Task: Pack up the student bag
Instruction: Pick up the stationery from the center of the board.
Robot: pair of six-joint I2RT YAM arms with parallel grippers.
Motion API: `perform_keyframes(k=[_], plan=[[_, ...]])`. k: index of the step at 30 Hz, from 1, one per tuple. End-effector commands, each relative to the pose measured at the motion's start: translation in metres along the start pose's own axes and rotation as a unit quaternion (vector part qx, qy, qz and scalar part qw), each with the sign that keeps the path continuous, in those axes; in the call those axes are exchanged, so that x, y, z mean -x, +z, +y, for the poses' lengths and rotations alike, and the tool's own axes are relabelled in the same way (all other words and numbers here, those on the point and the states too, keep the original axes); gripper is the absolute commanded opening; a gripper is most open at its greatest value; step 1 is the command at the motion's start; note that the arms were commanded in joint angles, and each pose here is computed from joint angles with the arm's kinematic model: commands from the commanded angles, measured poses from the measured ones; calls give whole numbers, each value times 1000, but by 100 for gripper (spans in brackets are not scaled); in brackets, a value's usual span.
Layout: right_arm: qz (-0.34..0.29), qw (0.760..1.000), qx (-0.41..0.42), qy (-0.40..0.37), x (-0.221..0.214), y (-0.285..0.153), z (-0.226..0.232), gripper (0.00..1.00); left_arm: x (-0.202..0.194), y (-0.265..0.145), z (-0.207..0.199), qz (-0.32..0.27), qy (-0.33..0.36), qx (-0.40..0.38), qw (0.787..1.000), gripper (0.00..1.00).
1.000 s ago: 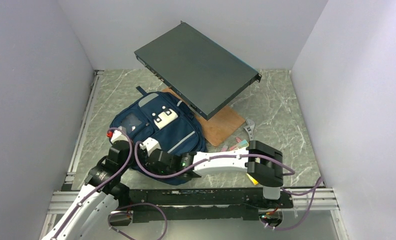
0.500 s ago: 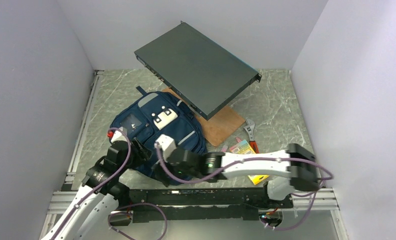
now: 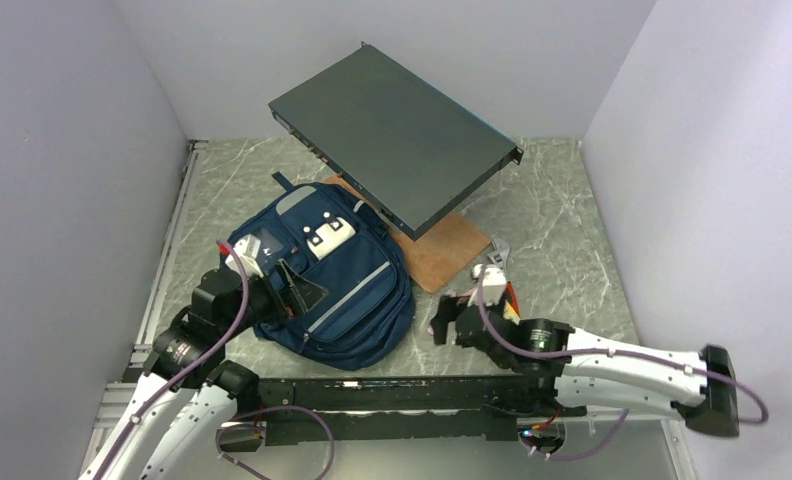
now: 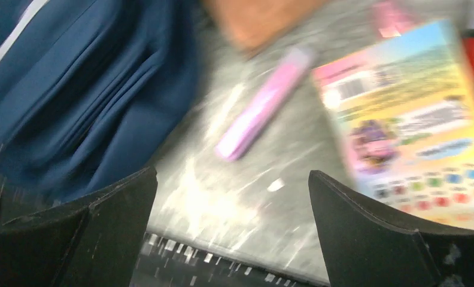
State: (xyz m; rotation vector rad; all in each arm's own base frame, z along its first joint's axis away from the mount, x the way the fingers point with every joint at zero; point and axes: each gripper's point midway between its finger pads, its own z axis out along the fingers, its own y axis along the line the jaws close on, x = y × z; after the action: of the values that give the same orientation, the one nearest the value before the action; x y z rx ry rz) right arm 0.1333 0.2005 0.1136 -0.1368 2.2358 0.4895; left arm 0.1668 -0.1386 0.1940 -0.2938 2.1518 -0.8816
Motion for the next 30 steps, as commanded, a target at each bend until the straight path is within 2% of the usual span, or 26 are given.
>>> perform_keyframes(k=[1,3,7,10,12,16,20,24,30], plan=[[-58,982,-138,117,28,13,-81,100,-15,-4,-47,41,2,-138,990,100],[-66,966,-193,158,44,19,-119,100,-18,-3,-44,45,-2,-138,989,100],[-67,936,-246,241,61,17,-170,100,-30,-5,-49,74,-6,-159,984,100],[-74,909,-284,296,53,13,-204,100,-37,-6,-53,86,-6,-179,980,100],[-55,887,-298,347,38,9,-222,100,-41,-6,-55,87,-12,-188,978,100],[-18,885,-250,392,18,14,-207,100,-51,-4,-72,101,-22,-228,968,100],[2,888,-212,407,1,16,-191,100,-65,5,-83,121,-3,-220,968,100],[39,889,-173,422,-11,11,-169,100,-79,10,-110,142,24,-230,962,100],[60,894,-22,443,-6,9,-115,100,-99,24,-132,164,65,-209,962,100]])
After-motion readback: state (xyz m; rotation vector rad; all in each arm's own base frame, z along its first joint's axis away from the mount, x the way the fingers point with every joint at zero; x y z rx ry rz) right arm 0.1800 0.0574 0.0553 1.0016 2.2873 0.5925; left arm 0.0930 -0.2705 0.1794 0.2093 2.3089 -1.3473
